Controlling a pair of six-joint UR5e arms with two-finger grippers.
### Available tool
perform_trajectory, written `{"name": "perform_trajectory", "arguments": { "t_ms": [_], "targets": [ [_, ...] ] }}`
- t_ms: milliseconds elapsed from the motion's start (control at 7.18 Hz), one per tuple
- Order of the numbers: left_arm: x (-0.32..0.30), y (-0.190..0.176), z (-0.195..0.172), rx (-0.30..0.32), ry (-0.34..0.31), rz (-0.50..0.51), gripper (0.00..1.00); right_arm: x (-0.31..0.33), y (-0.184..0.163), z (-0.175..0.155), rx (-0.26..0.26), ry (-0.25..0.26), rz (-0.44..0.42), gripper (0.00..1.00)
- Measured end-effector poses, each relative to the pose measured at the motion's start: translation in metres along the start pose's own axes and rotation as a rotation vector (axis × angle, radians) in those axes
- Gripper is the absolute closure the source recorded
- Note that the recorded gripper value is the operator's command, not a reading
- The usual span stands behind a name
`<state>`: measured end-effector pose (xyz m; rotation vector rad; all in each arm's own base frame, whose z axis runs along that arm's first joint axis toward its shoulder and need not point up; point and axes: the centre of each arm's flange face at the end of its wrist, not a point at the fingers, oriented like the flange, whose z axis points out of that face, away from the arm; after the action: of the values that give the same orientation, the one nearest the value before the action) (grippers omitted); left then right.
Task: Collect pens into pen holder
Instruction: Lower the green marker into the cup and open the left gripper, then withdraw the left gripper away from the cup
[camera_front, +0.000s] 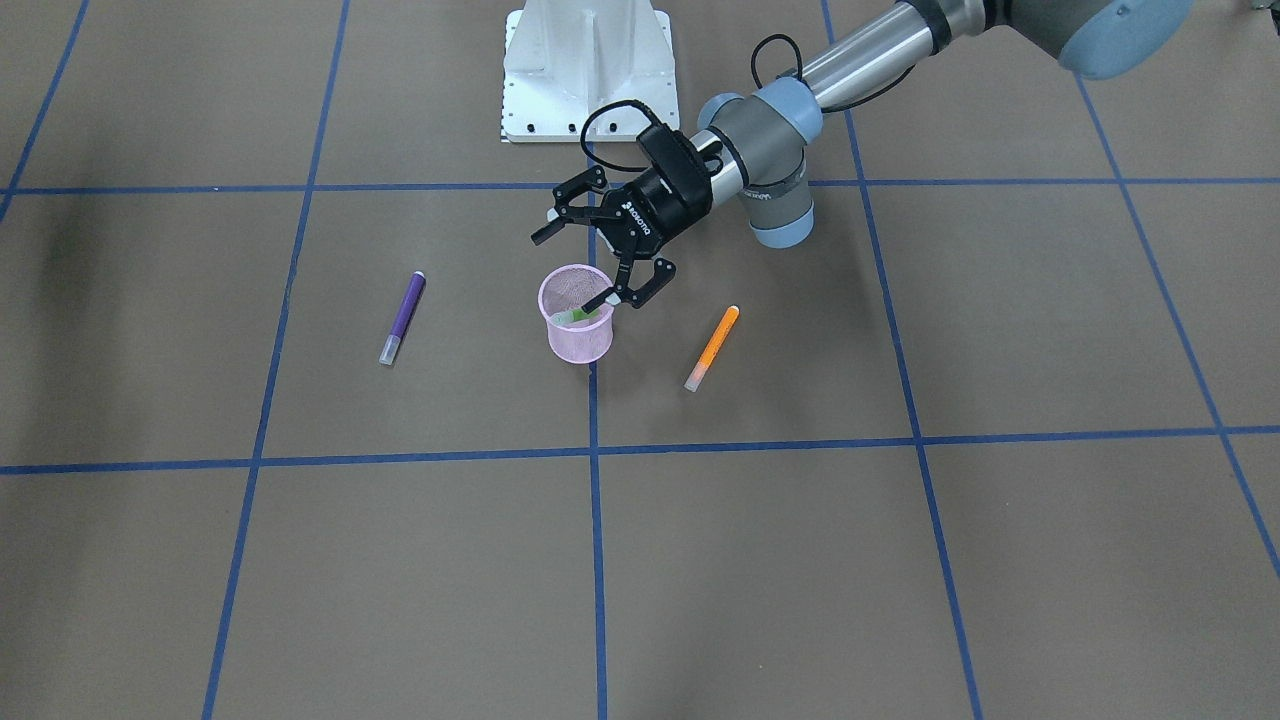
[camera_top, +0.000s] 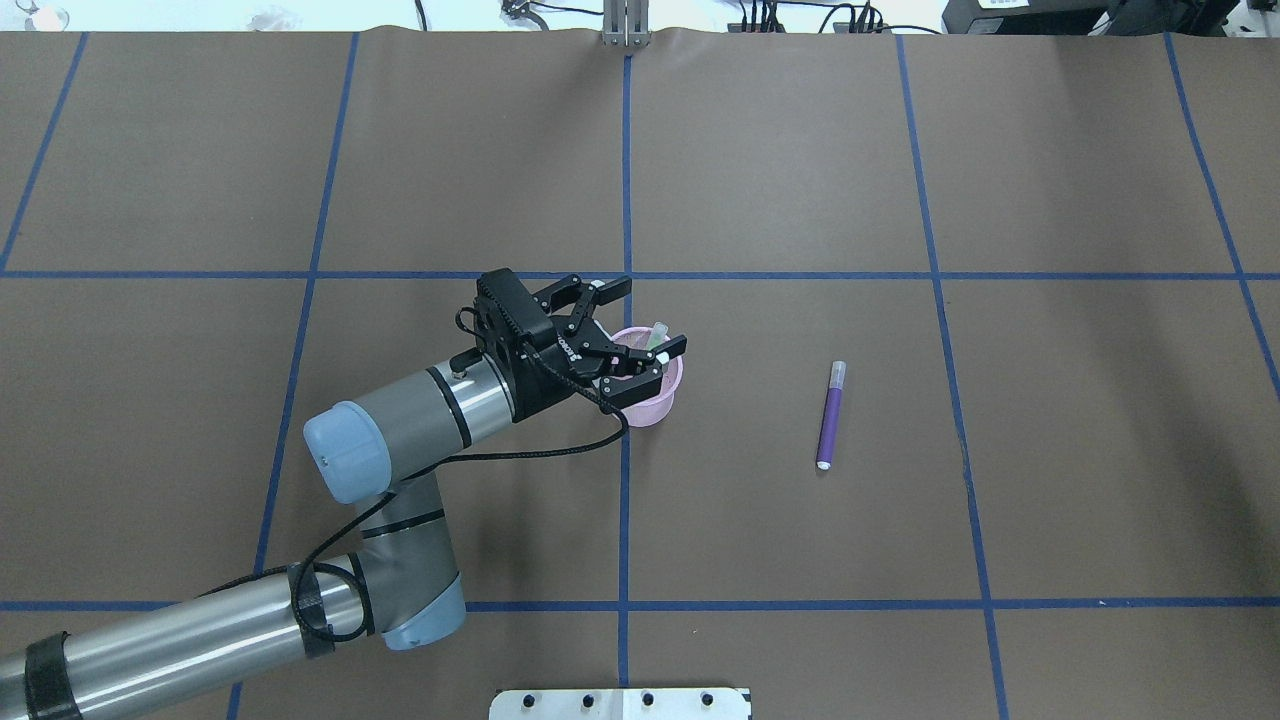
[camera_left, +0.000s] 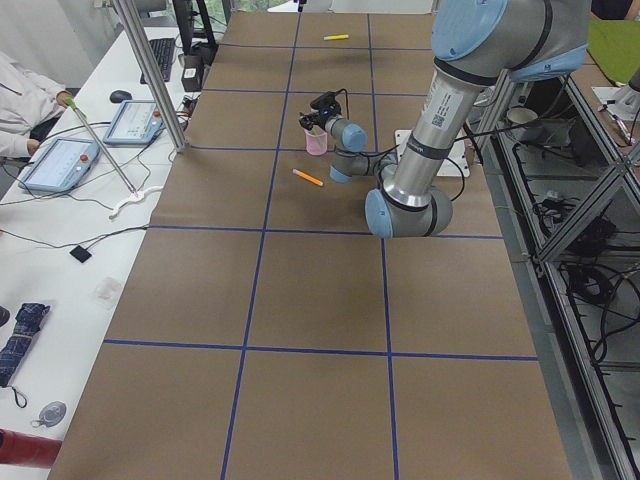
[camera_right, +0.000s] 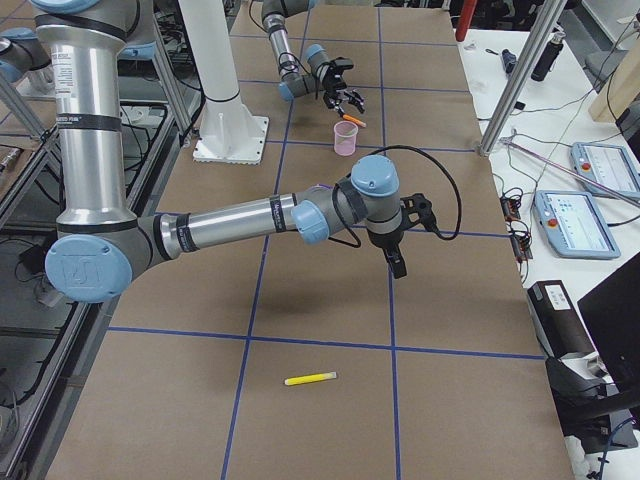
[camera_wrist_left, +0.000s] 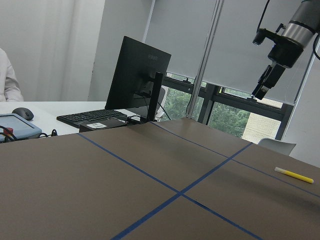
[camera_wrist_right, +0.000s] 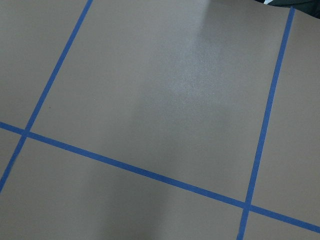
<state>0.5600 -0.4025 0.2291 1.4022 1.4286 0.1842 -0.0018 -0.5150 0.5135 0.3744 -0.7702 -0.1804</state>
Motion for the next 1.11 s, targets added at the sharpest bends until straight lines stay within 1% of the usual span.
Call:
{"name": "perform_trajectory", "arguments": {
  "t_ms": [139, 278, 418, 557, 696, 835, 974, 1114],
  "targets": [
    [-0.009, -0.015, 0.004, -0.051, -0.050, 0.024, 0.01, 0.000, -0.001, 0.000, 0.000, 0.001, 0.000, 0.00],
    [-0.018, -0.031, 0.006, -0.136, -0.113, 0.053, 0.01, 0.000, -0.001, 0.000, -0.001, 0.001, 0.001, 0.00],
    [-0.036, -0.044, 0.003, -0.241, -0.171, 0.078, 0.01, 0.001, 0.000, 0.001, -0.002, 0.002, 0.003, 0.00],
    [-0.066, -0.054, -0.012, -0.380, -0.225, 0.091, 0.01, 0.003, 0.001, 0.002, -0.006, 0.002, 0.008, 0.00],
    [-0.106, -0.063, -0.036, -0.539, -0.263, 0.071, 0.01, 0.005, 0.004, 0.004, -0.011, 0.003, 0.016, 0.00],
    [-0.155, -0.075, -0.074, -0.691, -0.293, 0.008, 0.01, 0.008, 0.010, 0.006, -0.021, 0.004, 0.028, 0.00],
    [-0.203, -0.089, -0.123, -0.796, -0.319, -0.075, 0.01, 0.014, 0.023, 0.011, -0.038, 0.007, 0.047, 0.01],
    [-0.248, -0.108, -0.176, -0.845, -0.340, -0.161, 0.00, 0.023, 0.045, 0.018, -0.065, 0.013, 0.070, 0.02]
  ]
}}
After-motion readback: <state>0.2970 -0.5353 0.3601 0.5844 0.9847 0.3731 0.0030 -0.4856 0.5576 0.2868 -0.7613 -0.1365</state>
